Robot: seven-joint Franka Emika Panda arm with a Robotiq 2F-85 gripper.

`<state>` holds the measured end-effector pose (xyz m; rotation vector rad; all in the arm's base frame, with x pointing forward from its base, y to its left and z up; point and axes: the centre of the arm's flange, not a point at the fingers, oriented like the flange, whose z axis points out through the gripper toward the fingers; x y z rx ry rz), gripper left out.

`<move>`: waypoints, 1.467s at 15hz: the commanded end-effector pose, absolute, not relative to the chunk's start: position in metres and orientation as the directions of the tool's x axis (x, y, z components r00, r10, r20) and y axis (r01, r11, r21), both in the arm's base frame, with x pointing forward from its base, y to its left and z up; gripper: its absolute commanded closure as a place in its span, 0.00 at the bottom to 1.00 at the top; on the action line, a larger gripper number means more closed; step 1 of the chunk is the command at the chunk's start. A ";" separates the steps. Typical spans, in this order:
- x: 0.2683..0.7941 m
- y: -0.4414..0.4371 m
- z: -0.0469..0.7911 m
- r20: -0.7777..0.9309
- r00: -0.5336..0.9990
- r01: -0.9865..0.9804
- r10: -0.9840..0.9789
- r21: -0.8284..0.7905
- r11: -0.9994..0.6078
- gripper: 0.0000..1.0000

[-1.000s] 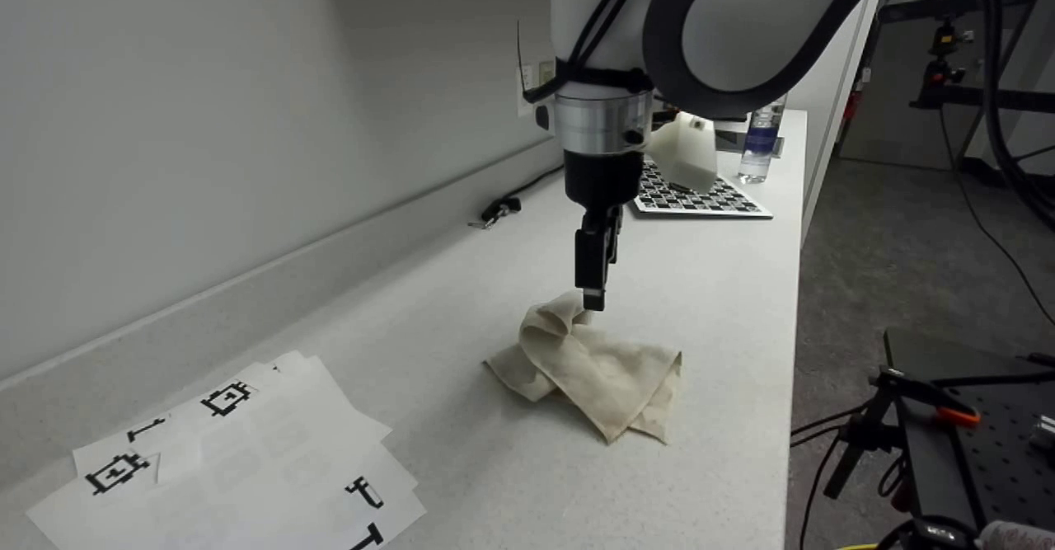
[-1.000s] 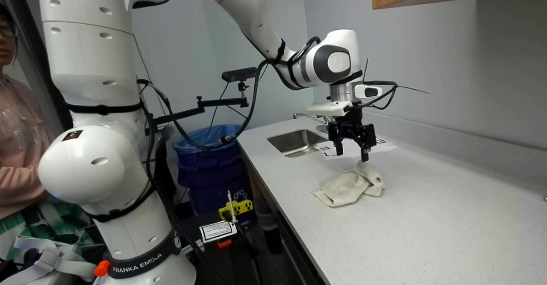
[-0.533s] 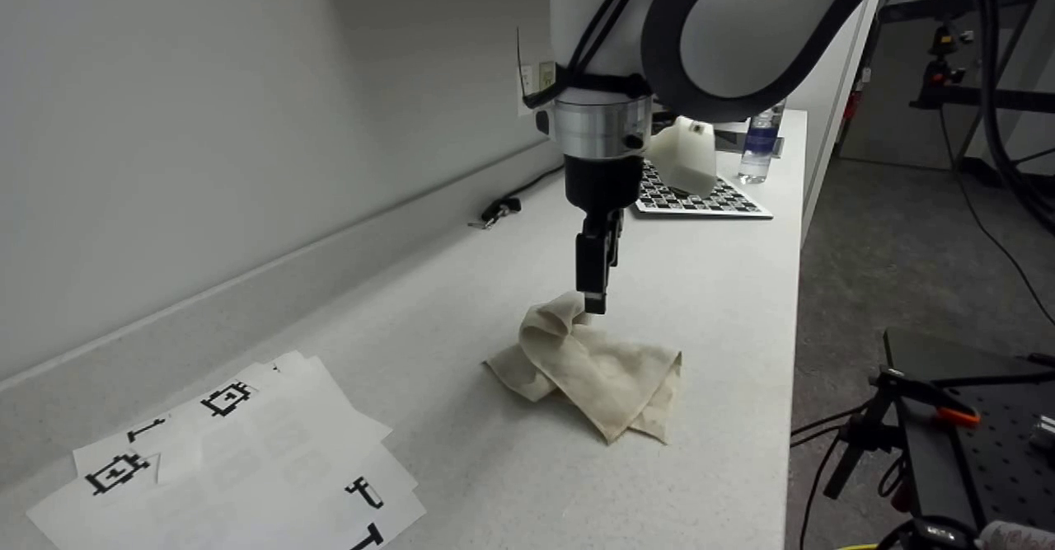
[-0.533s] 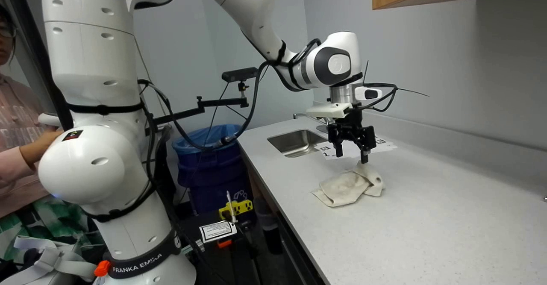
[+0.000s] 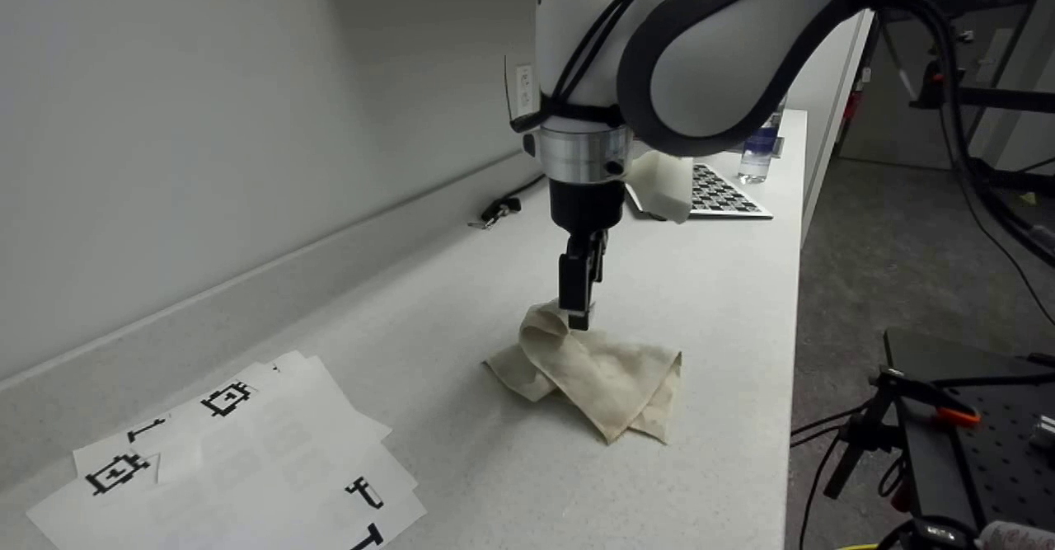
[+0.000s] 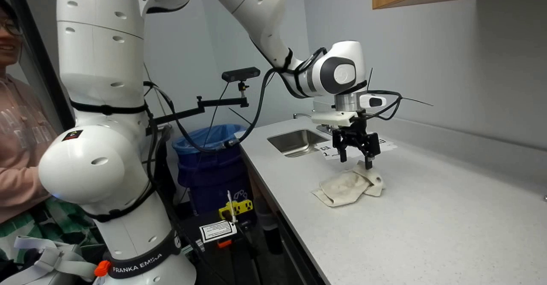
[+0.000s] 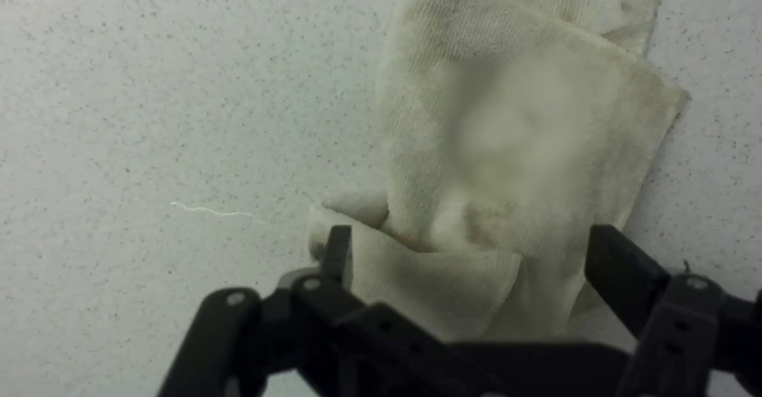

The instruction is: Use the cloth to wipe the counter

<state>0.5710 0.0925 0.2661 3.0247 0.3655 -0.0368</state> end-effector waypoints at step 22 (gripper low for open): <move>0.607 0.078 0.202 0.031 0.987 0.153 0.159 0.134 -0.979 0.96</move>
